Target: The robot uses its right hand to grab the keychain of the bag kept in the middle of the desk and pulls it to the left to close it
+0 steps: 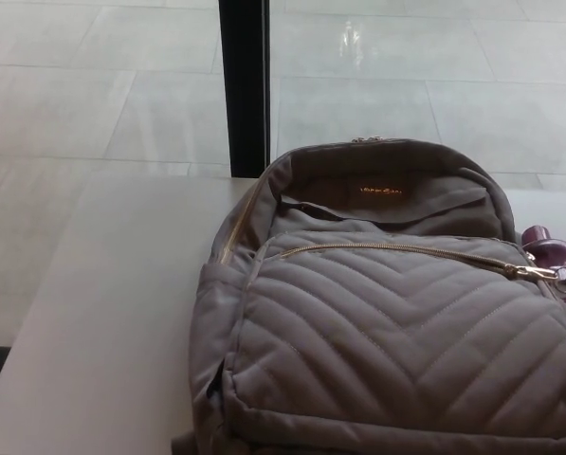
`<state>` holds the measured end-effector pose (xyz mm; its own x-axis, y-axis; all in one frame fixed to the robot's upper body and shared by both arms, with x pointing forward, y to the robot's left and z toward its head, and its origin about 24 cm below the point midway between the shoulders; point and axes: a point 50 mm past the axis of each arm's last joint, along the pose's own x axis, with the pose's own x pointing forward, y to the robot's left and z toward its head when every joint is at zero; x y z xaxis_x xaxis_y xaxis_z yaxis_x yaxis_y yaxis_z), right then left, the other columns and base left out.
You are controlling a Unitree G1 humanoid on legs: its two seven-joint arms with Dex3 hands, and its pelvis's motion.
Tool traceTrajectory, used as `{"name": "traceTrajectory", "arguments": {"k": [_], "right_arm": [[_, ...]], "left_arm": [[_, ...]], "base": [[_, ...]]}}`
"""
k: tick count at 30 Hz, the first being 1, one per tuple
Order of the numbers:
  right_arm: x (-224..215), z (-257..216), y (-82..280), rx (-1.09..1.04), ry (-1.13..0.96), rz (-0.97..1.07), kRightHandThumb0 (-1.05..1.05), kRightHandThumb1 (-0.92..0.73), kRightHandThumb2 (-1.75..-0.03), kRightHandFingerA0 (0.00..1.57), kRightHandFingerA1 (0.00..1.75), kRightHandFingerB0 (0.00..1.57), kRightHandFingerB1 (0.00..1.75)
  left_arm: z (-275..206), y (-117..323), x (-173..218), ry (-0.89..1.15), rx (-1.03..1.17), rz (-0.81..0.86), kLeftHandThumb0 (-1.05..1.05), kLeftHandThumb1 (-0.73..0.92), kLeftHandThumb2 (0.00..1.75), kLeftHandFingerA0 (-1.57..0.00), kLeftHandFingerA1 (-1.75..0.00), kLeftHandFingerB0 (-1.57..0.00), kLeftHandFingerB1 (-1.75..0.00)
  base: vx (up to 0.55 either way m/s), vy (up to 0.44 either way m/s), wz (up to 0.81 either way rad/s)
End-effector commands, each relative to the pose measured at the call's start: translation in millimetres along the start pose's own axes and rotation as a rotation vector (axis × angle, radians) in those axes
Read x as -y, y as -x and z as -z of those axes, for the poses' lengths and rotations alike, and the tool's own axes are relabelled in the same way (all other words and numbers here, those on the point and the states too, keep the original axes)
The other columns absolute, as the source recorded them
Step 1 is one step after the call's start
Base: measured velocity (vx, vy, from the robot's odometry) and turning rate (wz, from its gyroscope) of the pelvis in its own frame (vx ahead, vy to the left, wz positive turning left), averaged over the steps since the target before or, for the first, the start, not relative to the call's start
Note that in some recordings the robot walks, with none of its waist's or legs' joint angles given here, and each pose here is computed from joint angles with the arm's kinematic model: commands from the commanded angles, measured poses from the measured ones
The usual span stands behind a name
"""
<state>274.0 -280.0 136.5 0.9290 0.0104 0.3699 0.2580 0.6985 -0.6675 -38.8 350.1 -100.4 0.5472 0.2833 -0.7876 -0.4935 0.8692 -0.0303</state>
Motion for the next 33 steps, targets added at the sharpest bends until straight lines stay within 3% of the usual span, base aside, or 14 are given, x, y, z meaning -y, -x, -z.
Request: {"name": "traceTrajectory", "arguments": {"k": [1, 3, 4, 5, 6, 10, 11, 13, 15, 16, 21, 24, 25, 33], "right_arm": [[13.2, 23.2, -1.8, -0.21, 0.123, -0.147, -0.24, -0.7, -0.6, 0.74, 1.2, 0.38, 0.44], [17.5, 29.4, 1.2, -0.243, 0.146, -0.163, -0.23, -0.64, -0.59, 0.72, 1.03, 0.32, 0.41], [23.2, 38.5, 5.3, -0.324, 0.263, -0.2, -0.34, -0.64, -0.59, 0.36, 0.61, 0.25, 0.31], [23.8, 39.3, 5.7, -0.333, 0.276, -0.204, -0.34, -0.64, -0.59, 0.36, 0.61, 0.25, 0.31], [25.2, 41.1, 6.0, -0.345, 0.274, -0.205, -0.34, -0.61, -0.59, 0.12, 0.45, 0.22, 0.3], [30.8, 46.5, 4.8, -0.379, 0.264, -0.206, -0.33, -0.58, -0.58, 0.0, 0.29, 0.2, 0.29], [31.3, 46.2, 3.0, -0.378, 0.264, -0.207, -0.35, -0.49, -0.72, 0.0, 0.11, 0.14, 0.38], [30.7, 44.4, 1.0, -0.363, 0.279, -0.216, -0.33, -0.55, -0.56, 0.0, 0.11, 0.21, 0.29], [29.1, 40.0, -1.2, -0.349, 0.29, -0.226, -0.34, -0.47, -0.7, 0.0, 0.09, 0.17, 0.39], [28.1, 38.4, -1.9, -0.345, 0.309, -0.243, -0.35, -0.54, -0.56, 0.0, 0.15, 0.23, 0.29], [19.6, 40.7, -1.1, -0.354, 0.42, -0.351, -0.34, -0.53, -0.57, 0.0, 0.25, 0.26, 0.31], [19.8, 43.8, 1.8, -0.362, 0.421, -0.363, -0.38, -0.37, -0.72, 0.0, 0.28, 0.17, 0.43], [18.8, 44.7, 2.2, -0.37, 0.425, -0.373, -0.36, -0.53, -0.56, 0.0, 0.27, 0.26, 0.3], [11.5, 46.0, 0.2, -0.396, 0.454, -0.429, -0.37, -0.52, -0.58, 0.04, 0.31, 0.24, 0.31]], "left_arm": [[-1.1, 5.4, -6.2, 0.007, 0.024, -0.01, -0.5, 0.9, 0.66, -0.61, -0.59, -0.57, -0.52], [-1.1, 5.9, -5.5, 0.002, 0.026, -0.003, -0.48, 0.89, 0.66, -0.61, -0.61, -0.58, -0.53], [-1.0, 5.5, -5.2, 0.002, 0.02, -0.008, -0.48, 0.89, 0.66, -0.6, -0.6, -0.59, -0.52], [-1.0, 5.5, -5.3, 0.003, 0.019, -0.008, -0.48, 0.89, 0.66, -0.6, -0.6, -0.59, -0.52], [-1.0, 5.7, -5.5, 0.001, 0.018, -0.008, -0.5, 0.89, 0.66, -0.62, -0.6, -0.59, -0.53], [-2.6, 5.5, -6.3, -0.025, 0.015, -0.014, -0.47, 0.91, 0.67, -0.62, -0.59, -0.59, -0.52], [-3.4, 5.3, -6.0, -0.028, 0.018, -0.01, -0.49, 0.91, 0.67, -0.58, -0.59, -0.56, -0.52], [-2.8, 6.1, -5.9, -0.011, 0.02, 0.006, -0.49, 0.92, 0.67, -0.57, -0.6, -0.56, -0.52], [-2.3, 5.1, -5.7, -0.009, 0.015, -0.001, -0.49, 0.9, 0.66, -0.6, -0.59, -0.58, -0.52], [-2.2, 4.9, -5.8, -0.014, 0.013, -0.004, -0.49, 0.9, 0.66, -0.62, -0.58, -0.59, -0.51], [-1.9, 4.9, -5.9, -0.005, 0.012, -0.01, -0.47, 0.89, 0.66, -0.62, -0.6, -0.6, -0.53], [-2.2, 3.9, -5.2, 0.003, 0.008, -0.004, -0.48, 0.88, 0.66, -0.61, -0.6, -0.6, -0.53], [-2.5, 4.4, -4.9, -0.005, 0.012, 0.002, -0.48, 0.89, 0.66, -0.59, -0.6, -0.57, -0.53], [-3.6, 1.9, -5.3, -0.005, -0.001, -0.009, -0.47, 0.87, 0.65, -0.62, -0.59, -0.59, -0.52]], "base": [[0.0, 0.0, 0.0], [0.0, 0.0, 0.0], [0.0, 0.0, 0.0], [0.0, 0.0, 0.0], [0.0, 0.0, 0.0], [0.0, 0.0, 0.0], [0.0, 0.0, 0.0], [0.0, 0.0, 0.0], [0.0, 0.0, 0.0], [0.0, 0.0, 0.0], [0.0, 0.0, 0.0], [0.0, 0.0, 0.0], [0.0, 0.0, 0.0], [0.0, 0.0, 0.0]]}}
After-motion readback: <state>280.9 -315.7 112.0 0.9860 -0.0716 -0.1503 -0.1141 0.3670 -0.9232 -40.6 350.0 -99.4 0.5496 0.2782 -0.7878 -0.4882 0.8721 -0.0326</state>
